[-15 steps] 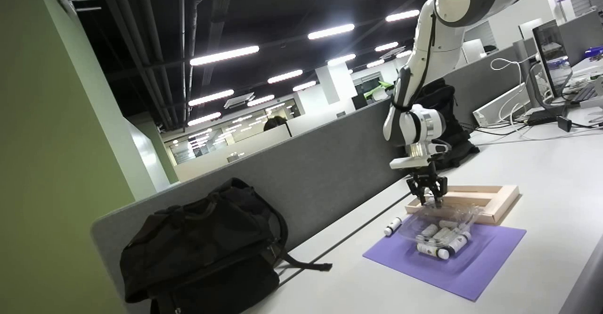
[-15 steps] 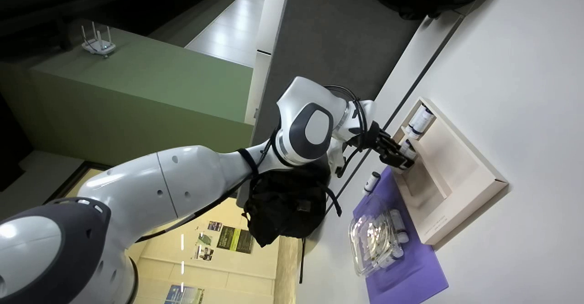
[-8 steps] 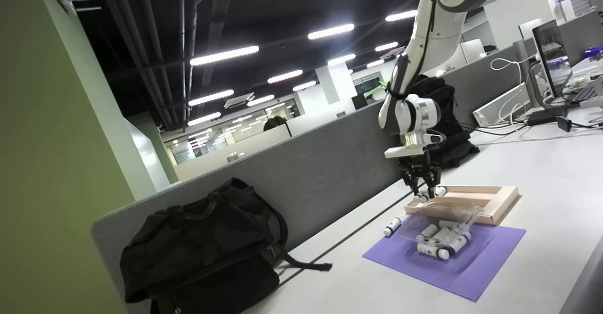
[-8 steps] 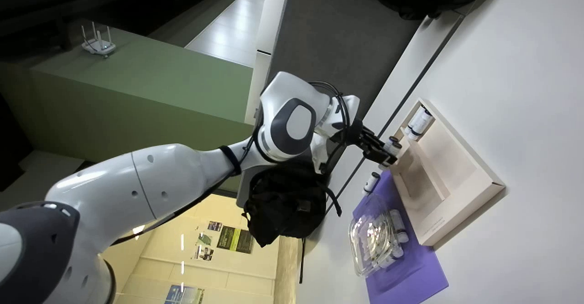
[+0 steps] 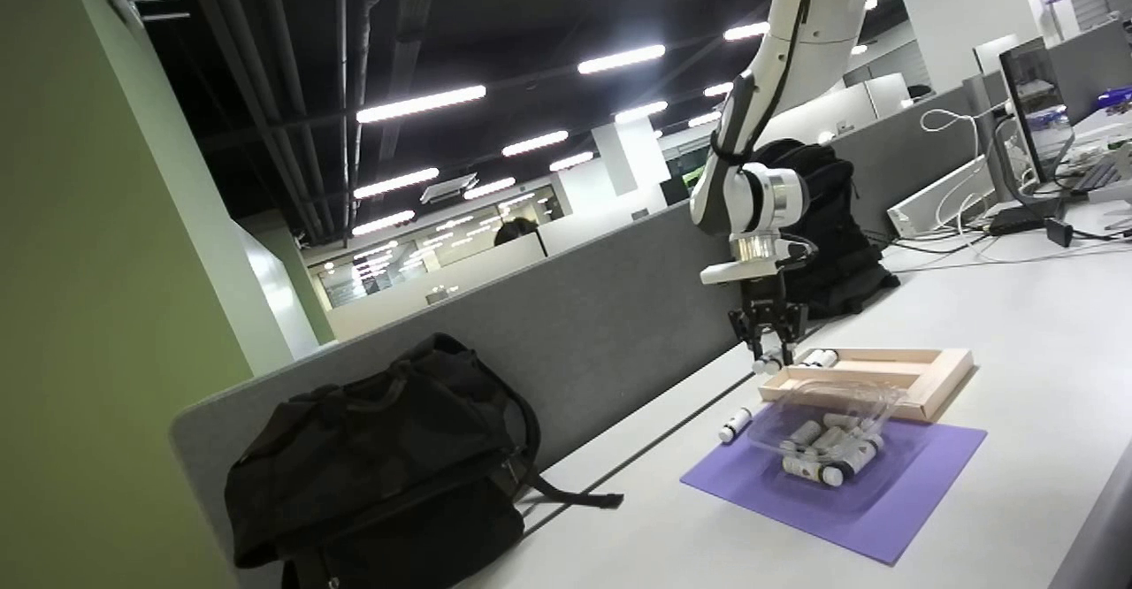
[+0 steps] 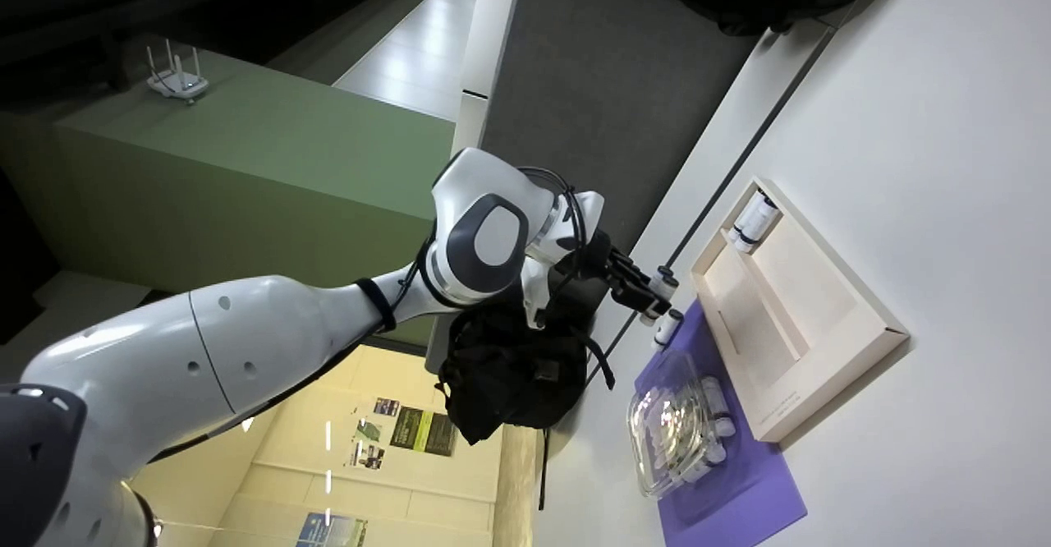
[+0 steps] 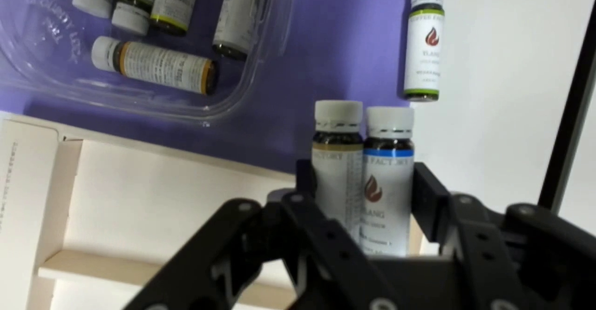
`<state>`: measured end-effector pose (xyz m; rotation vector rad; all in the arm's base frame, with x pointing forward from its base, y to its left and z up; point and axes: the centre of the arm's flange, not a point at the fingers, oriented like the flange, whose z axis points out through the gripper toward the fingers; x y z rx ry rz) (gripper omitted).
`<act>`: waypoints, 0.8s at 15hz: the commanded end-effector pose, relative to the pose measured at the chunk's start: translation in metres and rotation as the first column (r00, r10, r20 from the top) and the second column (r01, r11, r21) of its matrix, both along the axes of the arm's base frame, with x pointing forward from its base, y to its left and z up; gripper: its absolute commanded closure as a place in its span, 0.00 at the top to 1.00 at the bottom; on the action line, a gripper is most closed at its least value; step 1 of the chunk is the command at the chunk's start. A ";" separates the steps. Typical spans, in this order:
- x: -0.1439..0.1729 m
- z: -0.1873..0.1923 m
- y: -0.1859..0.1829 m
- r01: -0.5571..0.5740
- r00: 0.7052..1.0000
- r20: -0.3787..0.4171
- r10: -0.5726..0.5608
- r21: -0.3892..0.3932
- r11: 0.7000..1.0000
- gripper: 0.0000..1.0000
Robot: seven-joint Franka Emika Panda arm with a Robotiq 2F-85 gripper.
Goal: Remove all the bottles on the tray
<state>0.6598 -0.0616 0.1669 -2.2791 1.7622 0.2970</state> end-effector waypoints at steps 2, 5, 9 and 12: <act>0.000 -0.012 0.033 -0.047 0.999 0.003 0.047 0.030 0.998 0.34; 0.000 -0.024 0.052 -0.086 0.996 0.006 0.086 0.054 0.995 0.34; -0.004 -0.039 0.065 -0.116 0.993 -0.007 0.116 0.064 0.991 0.34; -0.005 -0.051 0.066 -0.122 0.992 -0.007 0.122 0.061 0.991 0.34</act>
